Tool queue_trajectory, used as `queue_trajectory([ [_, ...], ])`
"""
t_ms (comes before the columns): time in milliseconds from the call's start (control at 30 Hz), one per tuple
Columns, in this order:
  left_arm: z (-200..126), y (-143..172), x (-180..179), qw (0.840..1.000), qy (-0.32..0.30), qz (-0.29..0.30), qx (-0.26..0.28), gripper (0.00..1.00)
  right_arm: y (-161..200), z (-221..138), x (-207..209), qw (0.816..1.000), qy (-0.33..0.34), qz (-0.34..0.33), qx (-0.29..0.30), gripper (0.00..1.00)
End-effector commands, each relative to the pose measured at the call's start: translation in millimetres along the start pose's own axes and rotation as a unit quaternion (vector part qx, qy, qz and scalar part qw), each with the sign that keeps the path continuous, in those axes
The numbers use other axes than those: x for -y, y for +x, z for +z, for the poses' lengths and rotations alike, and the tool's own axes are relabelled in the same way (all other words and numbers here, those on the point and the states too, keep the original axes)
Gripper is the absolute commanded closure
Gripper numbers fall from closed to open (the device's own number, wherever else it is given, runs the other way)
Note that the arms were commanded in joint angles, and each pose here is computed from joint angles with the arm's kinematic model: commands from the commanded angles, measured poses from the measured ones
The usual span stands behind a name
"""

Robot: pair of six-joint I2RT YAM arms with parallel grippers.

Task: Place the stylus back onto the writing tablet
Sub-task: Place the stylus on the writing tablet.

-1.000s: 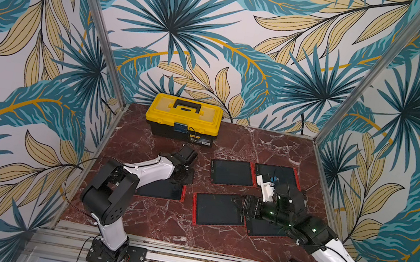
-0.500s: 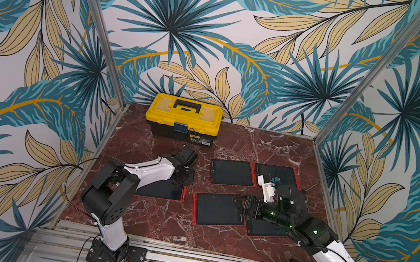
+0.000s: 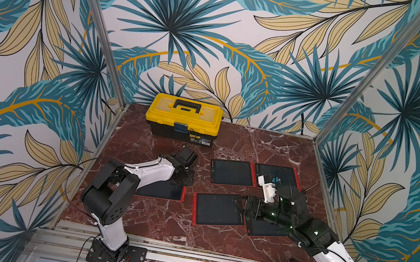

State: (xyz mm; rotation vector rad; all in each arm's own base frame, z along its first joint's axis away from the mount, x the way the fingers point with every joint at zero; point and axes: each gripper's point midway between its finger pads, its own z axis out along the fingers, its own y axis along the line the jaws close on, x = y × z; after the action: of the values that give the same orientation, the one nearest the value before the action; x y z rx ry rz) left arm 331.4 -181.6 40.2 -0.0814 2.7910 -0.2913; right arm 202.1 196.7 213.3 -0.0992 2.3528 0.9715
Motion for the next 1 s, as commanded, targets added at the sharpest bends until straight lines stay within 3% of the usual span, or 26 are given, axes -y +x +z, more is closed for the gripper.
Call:
queue_trajectory([
  [0, 6.3, 7.7, -6.9, 1.0, -0.013, 0.003, -0.006, 0.92, 4.6, 2.3, 5.7, 1.0, 0.008, 0.001, -0.002, 0.01],
  [967, 8.3, 7.2, -6.3, 1.0, -0.015, 0.007, -0.007, 0.88, 6.7, 3.9, 8.6, 1.0, 0.012, 0.004, -0.005, 0.0],
])
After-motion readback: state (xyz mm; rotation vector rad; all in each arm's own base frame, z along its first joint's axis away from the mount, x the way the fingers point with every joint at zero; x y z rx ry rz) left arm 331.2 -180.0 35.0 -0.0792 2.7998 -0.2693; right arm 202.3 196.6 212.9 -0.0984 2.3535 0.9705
